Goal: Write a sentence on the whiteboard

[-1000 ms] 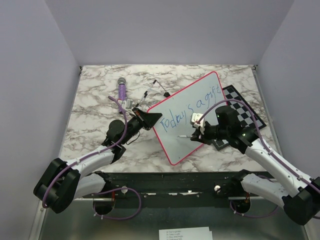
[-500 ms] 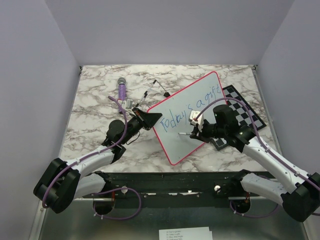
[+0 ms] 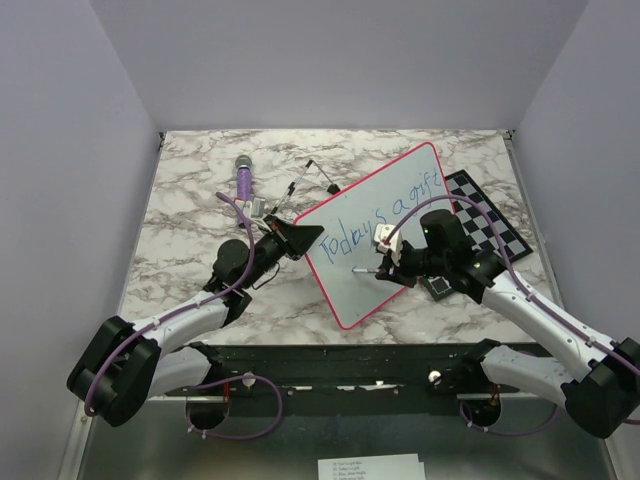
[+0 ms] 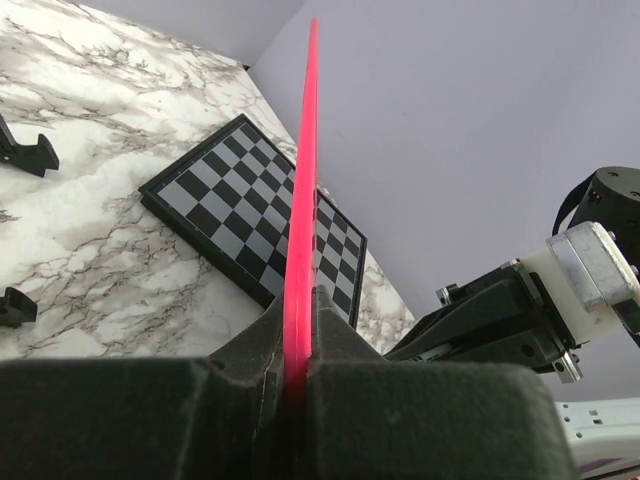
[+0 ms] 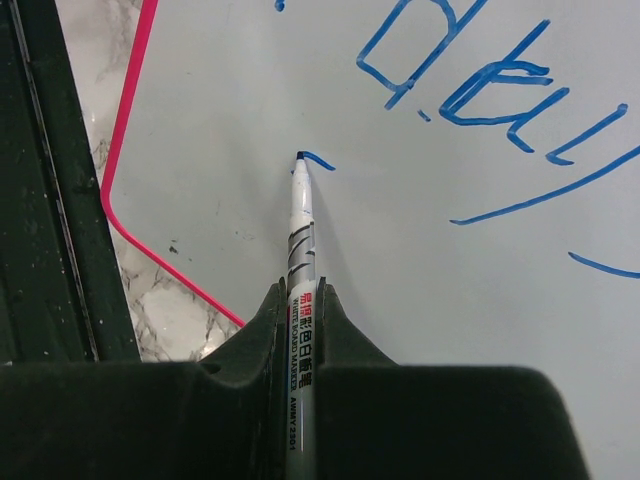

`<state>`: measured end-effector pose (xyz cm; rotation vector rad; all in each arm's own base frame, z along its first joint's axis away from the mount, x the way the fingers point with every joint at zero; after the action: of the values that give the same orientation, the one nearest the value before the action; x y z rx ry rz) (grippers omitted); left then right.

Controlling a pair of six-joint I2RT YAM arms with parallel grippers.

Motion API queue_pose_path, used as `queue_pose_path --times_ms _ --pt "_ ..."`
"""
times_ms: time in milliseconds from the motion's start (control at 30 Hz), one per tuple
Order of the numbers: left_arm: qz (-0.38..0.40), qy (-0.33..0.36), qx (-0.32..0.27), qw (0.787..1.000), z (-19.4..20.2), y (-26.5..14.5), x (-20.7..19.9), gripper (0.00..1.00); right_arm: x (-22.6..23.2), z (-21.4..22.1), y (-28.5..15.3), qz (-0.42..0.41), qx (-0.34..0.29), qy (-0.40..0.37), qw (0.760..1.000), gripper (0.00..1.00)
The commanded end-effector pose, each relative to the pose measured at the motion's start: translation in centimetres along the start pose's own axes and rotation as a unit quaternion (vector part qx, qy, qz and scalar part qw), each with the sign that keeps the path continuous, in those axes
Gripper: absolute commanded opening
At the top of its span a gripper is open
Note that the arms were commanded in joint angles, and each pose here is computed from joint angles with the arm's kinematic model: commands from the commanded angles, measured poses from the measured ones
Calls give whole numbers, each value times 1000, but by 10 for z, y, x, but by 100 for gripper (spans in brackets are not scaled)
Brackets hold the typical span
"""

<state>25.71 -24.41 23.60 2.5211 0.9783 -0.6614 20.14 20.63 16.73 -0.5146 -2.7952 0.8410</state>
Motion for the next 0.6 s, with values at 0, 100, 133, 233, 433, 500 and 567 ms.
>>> queue_pose_path --times_ms 0,100,133,233,433,500,567 --pt "44 14 -77 996 -41 5 -25 0 2 4 1 -11 18 -13 1000 1" --pt "44 14 -77 996 -41 4 -26 0 3 9 -1 -12 28 -17 999 1" --pt "43 14 -76 996 -41 4 -26 0 4 12 -1 -11 32 -18 999 1" --pt "44 15 -77 996 -42 4 -26 0 0 15 -4 6 36 -19 999 1" --pt "44 15 -77 996 -41 2 -26 0 -10 13 -9 45 36 -15 998 1" --pt "43 15 -77 996 -41 2 -26 0 -13 9 -10 53 30 -14 998 0" --pt "43 15 -77 996 -41 2 -26 0 -15 6 -11 61 24 -13 998 1"
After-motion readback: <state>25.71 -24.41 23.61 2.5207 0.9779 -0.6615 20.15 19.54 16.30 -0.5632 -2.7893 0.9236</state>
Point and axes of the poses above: each gripper's point midway between its finger pads, its own y axis out along the fingers, its own x axis along the line the jaws close on, z = x × y, the point moved 2 cm from there along -y, back along the fingers, and after that the axes turned 13 degrees about y, right-handed, at the moved point
